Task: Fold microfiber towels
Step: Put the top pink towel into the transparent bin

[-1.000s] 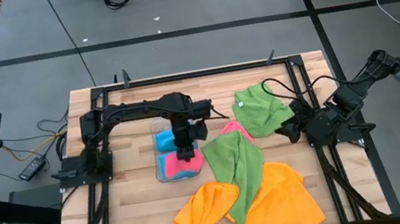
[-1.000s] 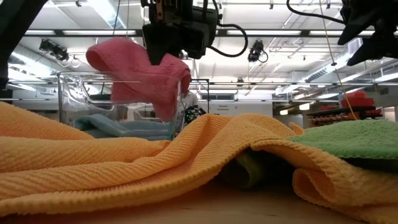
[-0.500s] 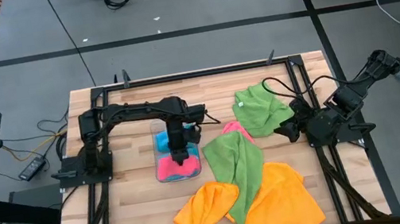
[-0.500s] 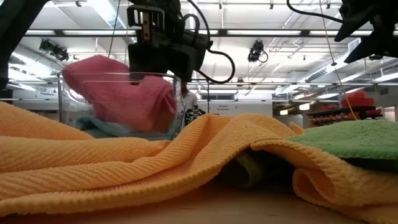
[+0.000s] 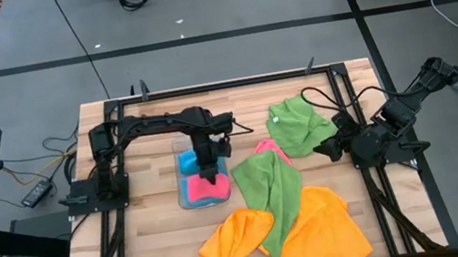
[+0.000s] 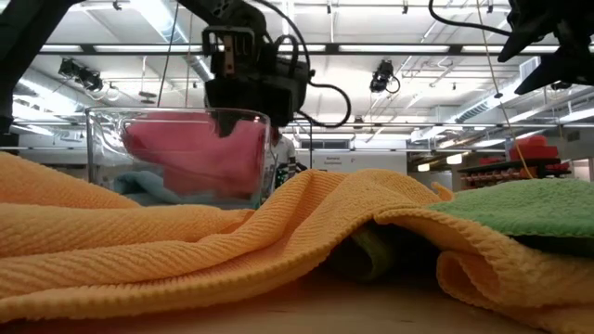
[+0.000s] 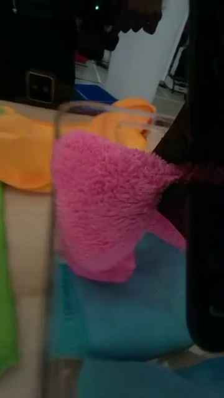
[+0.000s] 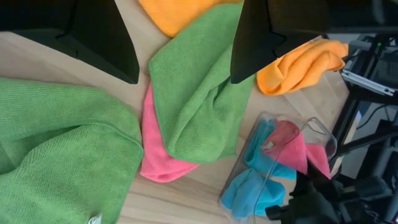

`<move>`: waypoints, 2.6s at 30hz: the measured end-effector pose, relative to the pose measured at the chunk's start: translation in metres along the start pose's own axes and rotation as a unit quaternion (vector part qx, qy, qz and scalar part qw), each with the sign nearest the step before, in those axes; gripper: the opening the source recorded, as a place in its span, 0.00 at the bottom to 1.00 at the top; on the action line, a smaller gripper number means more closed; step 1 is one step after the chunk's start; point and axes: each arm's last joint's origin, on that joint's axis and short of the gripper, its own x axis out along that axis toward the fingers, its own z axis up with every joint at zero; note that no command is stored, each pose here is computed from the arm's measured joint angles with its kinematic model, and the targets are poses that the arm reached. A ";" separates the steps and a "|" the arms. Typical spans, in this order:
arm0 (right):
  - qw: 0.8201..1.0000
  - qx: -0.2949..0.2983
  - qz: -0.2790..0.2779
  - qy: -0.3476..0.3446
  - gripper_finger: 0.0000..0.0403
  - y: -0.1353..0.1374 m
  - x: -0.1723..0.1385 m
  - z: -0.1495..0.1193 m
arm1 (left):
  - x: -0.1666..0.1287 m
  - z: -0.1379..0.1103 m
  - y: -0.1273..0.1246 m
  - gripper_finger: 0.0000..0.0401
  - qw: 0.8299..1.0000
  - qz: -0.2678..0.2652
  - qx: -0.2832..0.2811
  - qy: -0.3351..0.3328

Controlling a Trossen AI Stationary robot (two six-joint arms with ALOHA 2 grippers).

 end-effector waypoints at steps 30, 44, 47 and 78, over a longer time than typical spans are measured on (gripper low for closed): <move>1.000 0.005 0.003 0.000 0.65 0.001 0.000 0.000 | 0.013 -0.006 0.004 0.57 0.993 0.086 -0.072 0.029; 1.000 -0.003 0.004 -0.005 0.65 0.002 0.001 0.000 | -0.021 0.013 -0.042 0.49 0.995 0.098 0.023 0.001; 1.000 -0.004 0.003 -0.005 0.65 0.003 0.002 -0.001 | -0.014 0.013 -0.050 0.45 0.998 0.049 0.033 0.005; 1.000 0.000 0.009 -0.008 0.65 0.004 0.002 0.000 | 0.023 0.014 -0.032 0.11 0.981 0.183 -0.062 -0.035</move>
